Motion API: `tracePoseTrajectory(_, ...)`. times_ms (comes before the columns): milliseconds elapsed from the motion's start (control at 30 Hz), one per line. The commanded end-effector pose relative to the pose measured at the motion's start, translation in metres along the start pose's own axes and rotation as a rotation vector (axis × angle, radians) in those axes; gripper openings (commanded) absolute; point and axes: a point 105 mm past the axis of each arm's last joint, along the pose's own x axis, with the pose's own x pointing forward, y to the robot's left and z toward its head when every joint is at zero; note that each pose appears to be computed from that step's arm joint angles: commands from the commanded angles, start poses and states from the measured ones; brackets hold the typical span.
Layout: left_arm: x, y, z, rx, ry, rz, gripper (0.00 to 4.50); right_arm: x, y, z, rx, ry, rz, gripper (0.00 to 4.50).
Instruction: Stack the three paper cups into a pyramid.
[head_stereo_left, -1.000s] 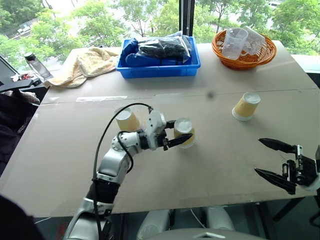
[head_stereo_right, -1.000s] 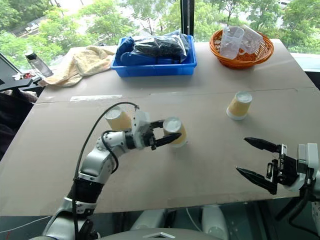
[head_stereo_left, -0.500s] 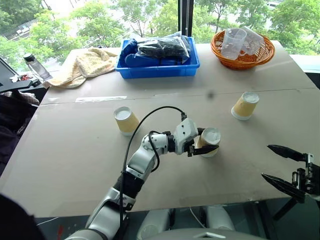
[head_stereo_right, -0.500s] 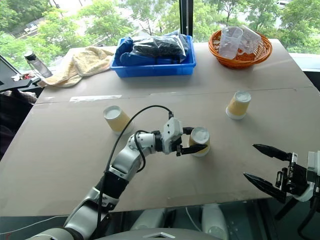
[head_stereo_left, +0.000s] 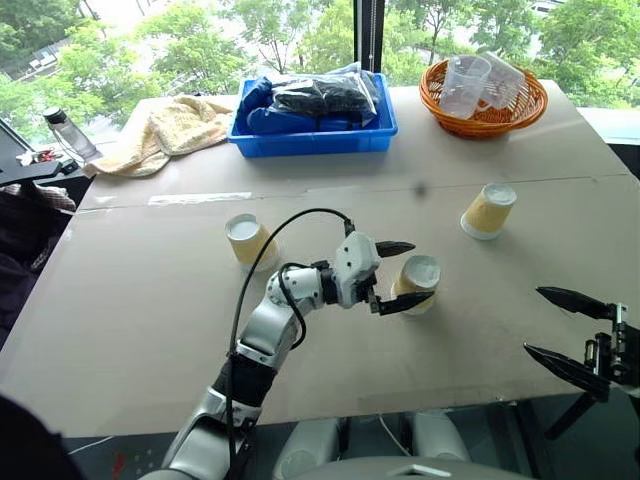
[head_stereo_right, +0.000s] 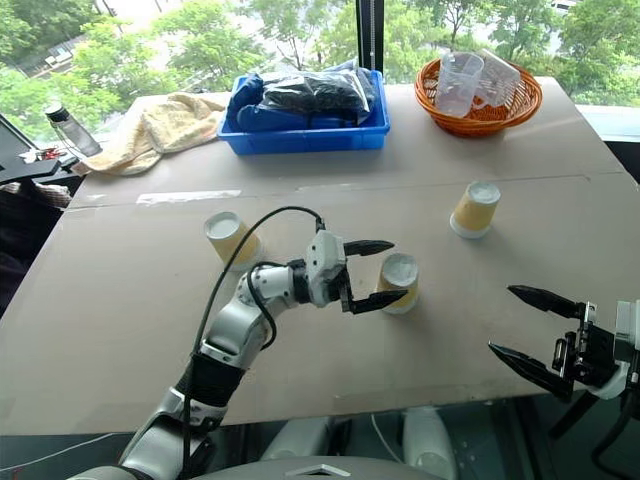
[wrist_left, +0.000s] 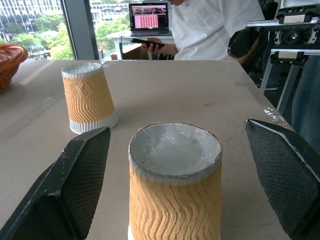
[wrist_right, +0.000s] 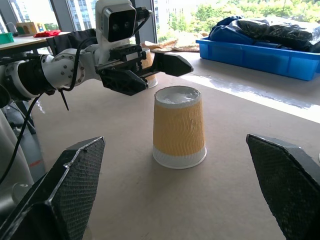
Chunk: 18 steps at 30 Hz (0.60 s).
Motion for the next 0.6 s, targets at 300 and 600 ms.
tracePoseTrajectory(300,-0.076,0.049,0.078,0.161,-0.183,0.599,4.4,0.021,-0.009,0.015,-0.026,-0.109,0.083,4.5)
tracePoseTrajectory(600,-0.148,0.04,0.04,0.265,0.043,1.087,4.4,0.047,-0.022,0.037,-0.018,-0.242,0.15,4.5)
